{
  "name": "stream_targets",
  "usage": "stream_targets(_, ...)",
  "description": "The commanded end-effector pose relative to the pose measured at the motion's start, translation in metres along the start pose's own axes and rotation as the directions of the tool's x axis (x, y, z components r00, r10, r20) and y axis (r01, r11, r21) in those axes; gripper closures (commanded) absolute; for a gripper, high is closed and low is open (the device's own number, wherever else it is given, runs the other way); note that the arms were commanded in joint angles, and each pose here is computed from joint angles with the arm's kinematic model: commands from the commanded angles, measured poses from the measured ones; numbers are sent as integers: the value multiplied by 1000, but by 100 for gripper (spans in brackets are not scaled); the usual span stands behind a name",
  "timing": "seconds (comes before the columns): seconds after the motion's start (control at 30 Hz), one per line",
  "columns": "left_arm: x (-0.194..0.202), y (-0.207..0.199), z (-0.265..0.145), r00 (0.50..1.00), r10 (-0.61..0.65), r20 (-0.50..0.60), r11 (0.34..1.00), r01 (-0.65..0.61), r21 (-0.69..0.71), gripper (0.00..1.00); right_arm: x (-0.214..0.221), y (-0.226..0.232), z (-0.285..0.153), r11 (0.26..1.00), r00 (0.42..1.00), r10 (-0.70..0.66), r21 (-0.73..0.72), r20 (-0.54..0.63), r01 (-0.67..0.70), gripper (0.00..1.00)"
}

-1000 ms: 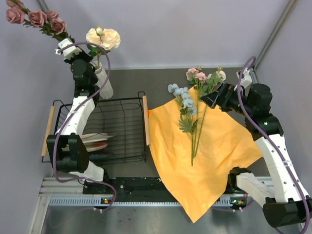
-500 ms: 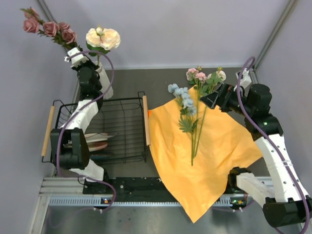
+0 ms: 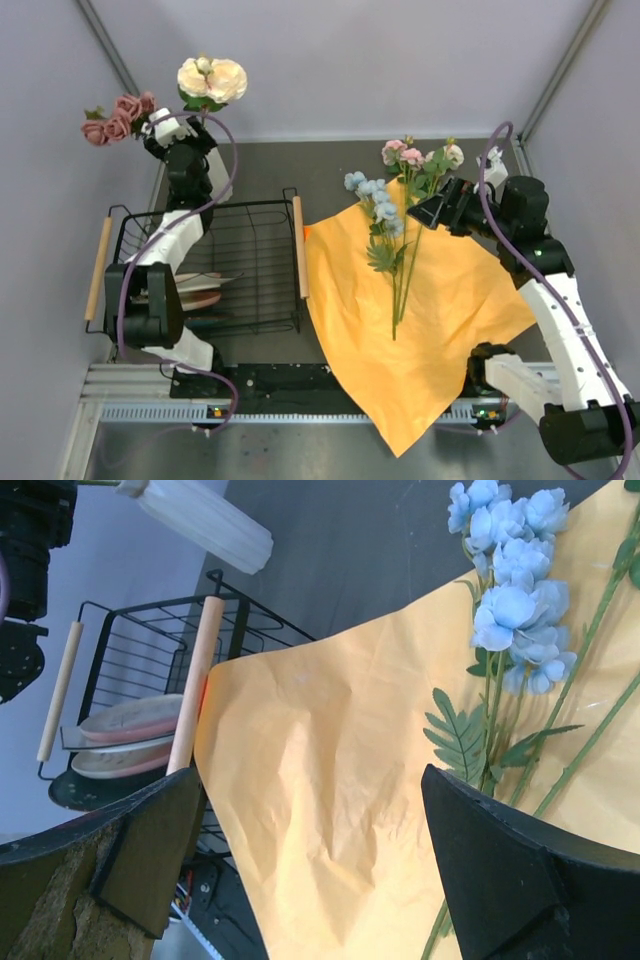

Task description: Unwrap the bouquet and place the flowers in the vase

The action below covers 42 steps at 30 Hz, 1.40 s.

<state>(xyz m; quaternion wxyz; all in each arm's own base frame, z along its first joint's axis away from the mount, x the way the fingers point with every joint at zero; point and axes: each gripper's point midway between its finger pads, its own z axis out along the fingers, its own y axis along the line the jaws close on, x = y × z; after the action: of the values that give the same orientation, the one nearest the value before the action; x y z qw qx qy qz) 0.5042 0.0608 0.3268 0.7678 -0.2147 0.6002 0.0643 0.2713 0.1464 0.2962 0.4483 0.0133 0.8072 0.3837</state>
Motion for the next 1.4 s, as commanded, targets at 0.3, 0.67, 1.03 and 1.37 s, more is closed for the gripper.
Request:
stream_targets(0.3,-22,-32,-33,962,-10,-271,988,51,146,9,11,-1,3,999,999,21,-28,-33,-22,6)
stream_targets(0.67,-17,-18,-51,912,47,-408,995,-8,98,22,19,-3,-1,999,999,17,-26,-46,-18,6)
stream_targets(1.03,4,-40,-59,797,33,-602,963,135,231,11,27,-11,7,999,996,32,-17,-86,-33,6)
stream_targets(1.37,13,-48,-145,739,-27,-673,891,322,319,1,44,-26,17,998,987,57,5,-152,-56,7)
